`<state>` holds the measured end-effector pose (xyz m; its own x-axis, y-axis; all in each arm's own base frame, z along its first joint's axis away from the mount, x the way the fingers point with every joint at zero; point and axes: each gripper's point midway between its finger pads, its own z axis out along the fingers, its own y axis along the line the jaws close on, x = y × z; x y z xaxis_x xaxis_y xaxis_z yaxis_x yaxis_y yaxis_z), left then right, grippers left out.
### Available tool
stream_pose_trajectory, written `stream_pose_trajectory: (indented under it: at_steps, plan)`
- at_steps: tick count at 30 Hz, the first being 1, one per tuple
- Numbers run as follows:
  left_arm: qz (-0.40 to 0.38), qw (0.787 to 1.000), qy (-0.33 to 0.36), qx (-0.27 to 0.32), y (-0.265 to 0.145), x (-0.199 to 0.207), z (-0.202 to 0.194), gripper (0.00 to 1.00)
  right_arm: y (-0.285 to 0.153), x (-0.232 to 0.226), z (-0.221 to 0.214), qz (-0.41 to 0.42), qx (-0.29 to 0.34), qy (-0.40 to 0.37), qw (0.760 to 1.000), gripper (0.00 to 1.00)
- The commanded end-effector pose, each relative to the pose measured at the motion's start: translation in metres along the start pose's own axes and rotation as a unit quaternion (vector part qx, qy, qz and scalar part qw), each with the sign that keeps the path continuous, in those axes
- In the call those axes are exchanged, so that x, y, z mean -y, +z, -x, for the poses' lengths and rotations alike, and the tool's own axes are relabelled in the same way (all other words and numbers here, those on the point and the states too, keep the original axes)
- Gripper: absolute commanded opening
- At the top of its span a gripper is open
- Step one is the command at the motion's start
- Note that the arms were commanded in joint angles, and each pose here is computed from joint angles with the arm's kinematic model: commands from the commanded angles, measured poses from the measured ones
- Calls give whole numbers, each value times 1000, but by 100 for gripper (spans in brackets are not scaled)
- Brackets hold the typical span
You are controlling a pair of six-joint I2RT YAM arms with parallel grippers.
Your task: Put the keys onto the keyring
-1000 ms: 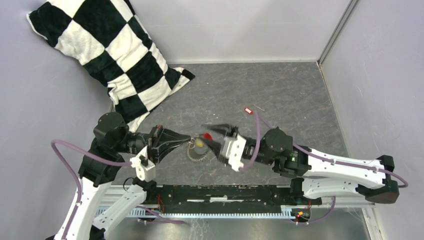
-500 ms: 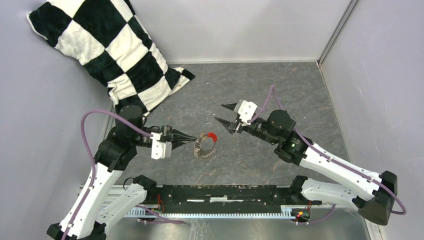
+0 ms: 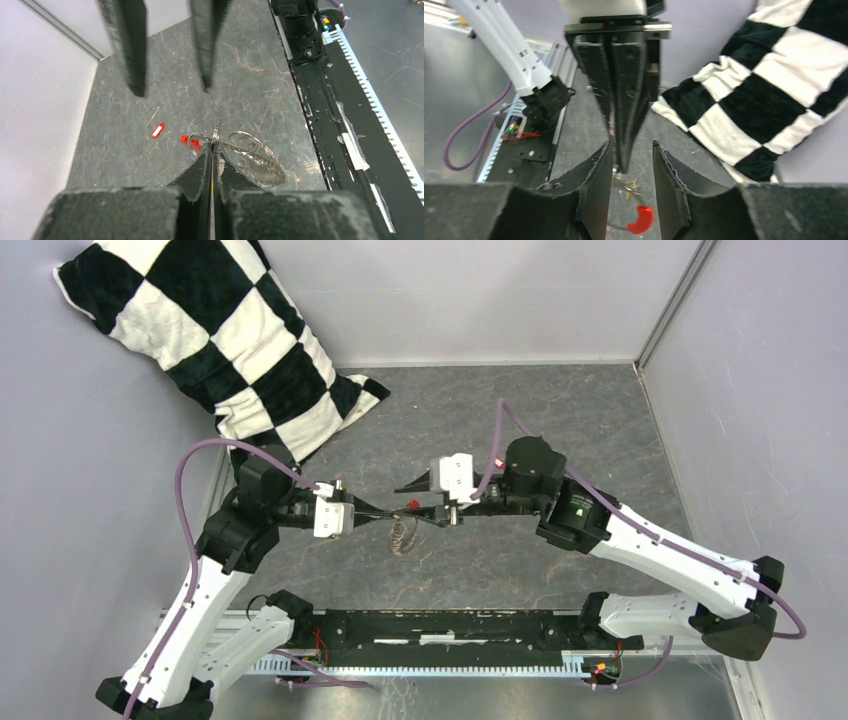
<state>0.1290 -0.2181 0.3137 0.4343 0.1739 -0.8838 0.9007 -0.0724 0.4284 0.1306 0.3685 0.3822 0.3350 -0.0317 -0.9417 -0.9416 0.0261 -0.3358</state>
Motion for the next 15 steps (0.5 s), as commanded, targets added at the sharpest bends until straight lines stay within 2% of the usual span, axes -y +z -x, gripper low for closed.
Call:
stream_pose_trajectory:
  at_steps: [1,11,15]
  plan:
    - [23,1000,1,-3,-4,-10,10,2,6,-18,-16,38,-62,2,997,41]
    - [22,1000,13,-11,-7,-8,12,2,10,-13,-35,8,-121,0,993,35]
    - [20,1000,15,-7,-8,-6,15,2,13,-9,-32,-7,-115,-6,993,32]
